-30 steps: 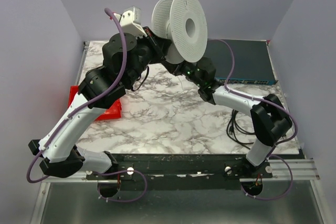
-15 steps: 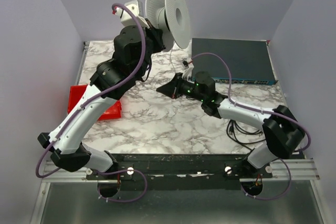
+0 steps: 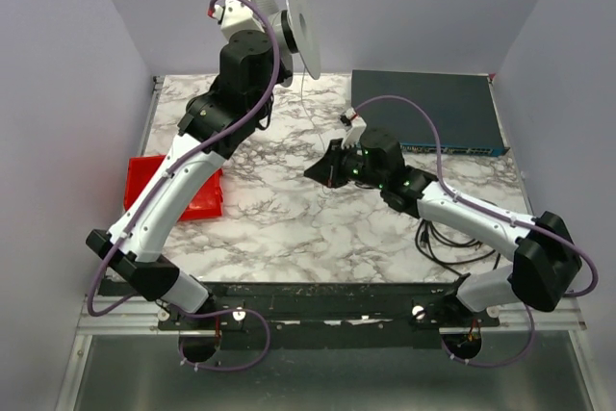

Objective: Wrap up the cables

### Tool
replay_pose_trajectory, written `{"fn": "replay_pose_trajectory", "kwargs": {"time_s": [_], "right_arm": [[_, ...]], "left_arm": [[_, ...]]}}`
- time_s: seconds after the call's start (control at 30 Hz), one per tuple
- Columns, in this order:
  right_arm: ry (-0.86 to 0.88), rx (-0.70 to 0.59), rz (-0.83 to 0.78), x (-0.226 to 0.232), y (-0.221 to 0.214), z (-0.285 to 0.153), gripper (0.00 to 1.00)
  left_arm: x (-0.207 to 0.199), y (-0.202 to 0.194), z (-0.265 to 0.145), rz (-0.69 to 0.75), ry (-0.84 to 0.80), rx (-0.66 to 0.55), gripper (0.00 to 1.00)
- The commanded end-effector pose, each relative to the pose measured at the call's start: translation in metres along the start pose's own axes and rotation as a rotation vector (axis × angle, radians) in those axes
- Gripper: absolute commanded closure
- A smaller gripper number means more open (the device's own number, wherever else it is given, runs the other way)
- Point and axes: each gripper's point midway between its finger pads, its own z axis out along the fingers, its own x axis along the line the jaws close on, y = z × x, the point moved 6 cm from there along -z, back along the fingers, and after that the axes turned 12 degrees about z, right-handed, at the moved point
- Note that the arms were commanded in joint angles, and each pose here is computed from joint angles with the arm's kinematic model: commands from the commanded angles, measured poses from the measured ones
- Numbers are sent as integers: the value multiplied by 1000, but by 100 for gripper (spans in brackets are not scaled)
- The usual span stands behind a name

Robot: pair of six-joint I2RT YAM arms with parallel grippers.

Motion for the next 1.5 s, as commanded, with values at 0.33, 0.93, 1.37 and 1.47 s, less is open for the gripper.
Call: {"fn": "replay_pose_trajectory", "kwargs": {"time_s": [0.33,0.93,1.37,1.47], "right_arm": [[-355,-77,-213,10,52,-46,99],[-403,-288,-404,76,143,-76,99],[-523,-424,-504,91,208,-62,99],[-522,-436,-489,83,224,-61,99]], "left_arm": [[4,-18,29,71,6,11,100],[-4,-79,49,211,-49,159,100],[-16,-108,28,312,-151,171,100],[-19,-113,20,330,-184,164,100]]}}
